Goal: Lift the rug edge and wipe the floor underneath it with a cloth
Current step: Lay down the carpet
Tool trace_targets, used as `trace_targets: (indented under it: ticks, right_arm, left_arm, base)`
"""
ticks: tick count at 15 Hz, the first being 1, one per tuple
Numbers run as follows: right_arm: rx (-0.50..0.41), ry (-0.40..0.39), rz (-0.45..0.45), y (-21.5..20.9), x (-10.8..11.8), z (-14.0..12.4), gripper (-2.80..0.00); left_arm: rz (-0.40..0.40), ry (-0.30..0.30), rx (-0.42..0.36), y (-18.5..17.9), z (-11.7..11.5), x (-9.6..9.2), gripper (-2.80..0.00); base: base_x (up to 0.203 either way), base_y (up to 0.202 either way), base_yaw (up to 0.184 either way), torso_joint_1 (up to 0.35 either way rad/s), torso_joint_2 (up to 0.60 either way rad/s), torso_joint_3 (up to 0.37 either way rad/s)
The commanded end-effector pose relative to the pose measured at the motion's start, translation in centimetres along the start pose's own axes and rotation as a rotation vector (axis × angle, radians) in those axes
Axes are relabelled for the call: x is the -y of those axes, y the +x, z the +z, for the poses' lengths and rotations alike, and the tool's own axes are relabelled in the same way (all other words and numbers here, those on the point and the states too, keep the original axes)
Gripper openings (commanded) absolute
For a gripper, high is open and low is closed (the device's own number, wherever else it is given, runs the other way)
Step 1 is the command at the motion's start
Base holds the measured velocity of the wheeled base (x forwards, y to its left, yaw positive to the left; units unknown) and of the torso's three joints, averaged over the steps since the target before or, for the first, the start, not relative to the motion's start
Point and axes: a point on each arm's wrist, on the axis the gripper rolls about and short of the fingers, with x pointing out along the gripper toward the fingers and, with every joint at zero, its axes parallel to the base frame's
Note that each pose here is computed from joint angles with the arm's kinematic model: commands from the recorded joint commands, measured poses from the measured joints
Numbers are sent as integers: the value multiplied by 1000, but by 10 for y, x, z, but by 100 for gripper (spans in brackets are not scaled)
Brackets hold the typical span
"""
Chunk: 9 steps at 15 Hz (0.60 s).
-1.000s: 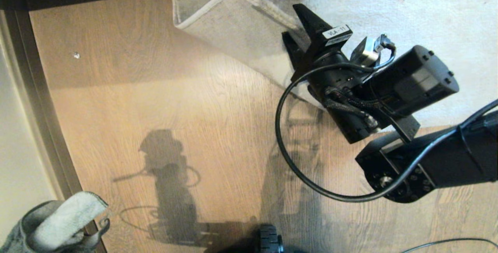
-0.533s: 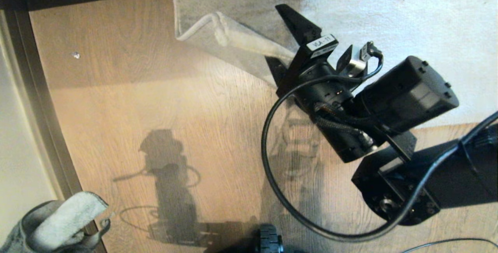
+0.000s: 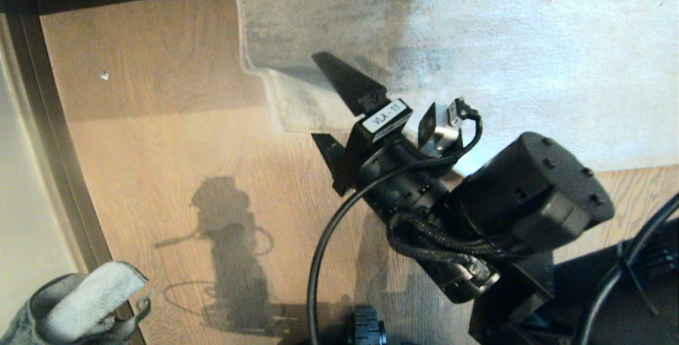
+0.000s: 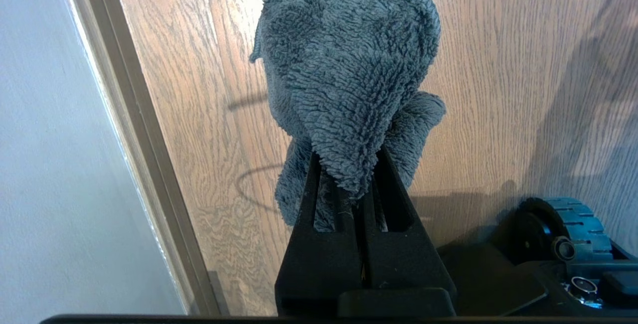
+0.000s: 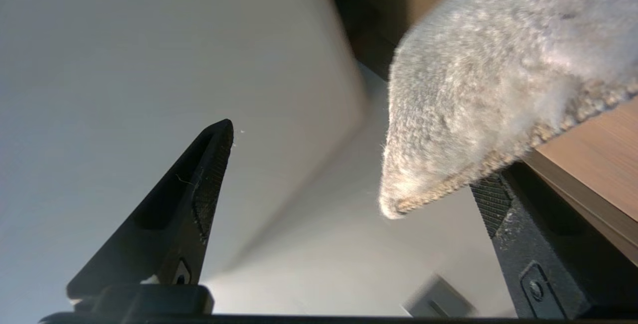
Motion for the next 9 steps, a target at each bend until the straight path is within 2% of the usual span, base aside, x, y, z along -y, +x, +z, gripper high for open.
trace_targets:
  ticks: [1,5,6,9]
  right_arm:
    - [-13,7,-16,-4,15,-8,0]
    - [-36,-8,-96,-13,37,-13,0]
    - [-24,-11,-113,-14,41,-14,-280]
    - [-17,-12,-142,-17,48,-15,-280]
  left_arm:
    - [1,0,1,0,0,0,-280]
    - [-1,0,1,0,0,0,-280]
    - [-1,0,1,0,0,0,-280]
    - [1,0,1,0,0,0,-280]
  base:
    - [0,0,0,0,0,0]
    - [0,0,0,0,0,0]
    - [0,0,0,0,0,0]
    - [0,0,0,0,0,0]
